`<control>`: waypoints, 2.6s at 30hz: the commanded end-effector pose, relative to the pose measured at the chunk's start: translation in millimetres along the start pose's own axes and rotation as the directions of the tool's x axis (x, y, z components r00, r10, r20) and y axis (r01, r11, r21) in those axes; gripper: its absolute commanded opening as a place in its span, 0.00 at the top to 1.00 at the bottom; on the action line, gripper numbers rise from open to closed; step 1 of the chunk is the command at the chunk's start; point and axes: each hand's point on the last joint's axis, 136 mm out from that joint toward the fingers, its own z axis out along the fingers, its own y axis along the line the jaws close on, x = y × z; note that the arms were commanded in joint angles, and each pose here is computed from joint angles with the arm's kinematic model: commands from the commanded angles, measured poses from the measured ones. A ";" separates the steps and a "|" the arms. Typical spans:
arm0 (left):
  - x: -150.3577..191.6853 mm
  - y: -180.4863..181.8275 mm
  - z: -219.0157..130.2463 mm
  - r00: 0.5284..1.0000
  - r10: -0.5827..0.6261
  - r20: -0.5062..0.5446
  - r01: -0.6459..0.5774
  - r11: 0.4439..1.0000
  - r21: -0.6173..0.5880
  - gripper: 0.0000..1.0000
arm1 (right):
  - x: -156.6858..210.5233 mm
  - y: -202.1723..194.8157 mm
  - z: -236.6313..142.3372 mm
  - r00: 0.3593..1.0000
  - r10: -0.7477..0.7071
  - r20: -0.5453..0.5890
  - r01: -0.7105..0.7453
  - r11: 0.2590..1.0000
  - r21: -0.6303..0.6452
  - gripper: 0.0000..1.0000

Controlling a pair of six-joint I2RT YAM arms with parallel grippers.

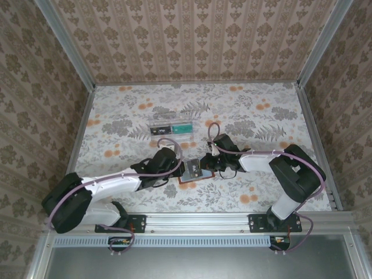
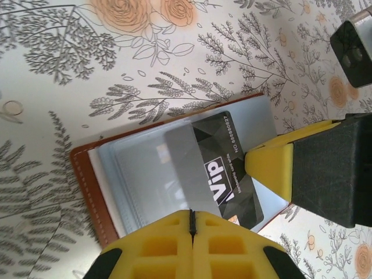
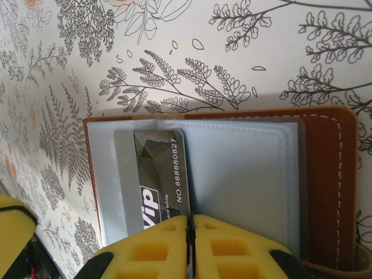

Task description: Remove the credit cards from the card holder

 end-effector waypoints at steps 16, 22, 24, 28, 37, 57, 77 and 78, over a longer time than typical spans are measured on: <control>24.1 -2.1 35.2 0.995 0.011 -0.104 -0.012 1.000 -0.010 1.00 | 5.9 -2.5 7.3 1.000 -0.004 -0.026 0.004 1.000 -0.025 0.81; 26.4 -2.7 36.4 0.994 0.013 -0.111 -0.014 1.000 -0.008 1.00 | 6.7 2.6 10.7 0.999 -0.005 -0.035 0.003 0.999 -0.052 0.79; 26.5 -3.1 36.4 0.994 0.015 -0.111 -0.015 1.000 -0.007 1.00 | 7.1 3.3 12.3 0.999 -0.004 -0.038 0.002 0.998 -0.058 0.79; 27.4 -2.7 36.0 0.994 0.016 -0.112 -0.017 1.000 -0.007 1.00 | 8.5 2.2 13.9 0.999 0.000 -0.042 -0.003 0.998 -0.062 0.85; 26.2 0.7 32.0 0.995 0.014 -0.101 -0.016 1.000 -0.016 1.00 | 3.1 -6.5 5.3 1.000 0.027 -0.007 -0.027 0.996 -0.086 1.00; 24.0 1.8 28.7 0.995 0.021 -0.093 -0.023 1.000 -0.020 1.00 | -10.2 -33.2 -58.0 0.992 0.062 0.106 -0.052 0.994 -0.097 1.00; -23.0 -21.6 -51.1 0.991 0.088 0.103 -0.091 0.995 0.028 0.74 | -24.8 -15.7 -128.3 0.962 -0.084 0.259 0.081 0.996 0.023 1.00; -25.8 -20.9 -59.4 0.988 0.092 0.123 -0.096 0.995 0.027 0.62 | -27.2 -10.0 -132.9 0.956 -0.112 0.270 0.107 0.994 0.035 1.00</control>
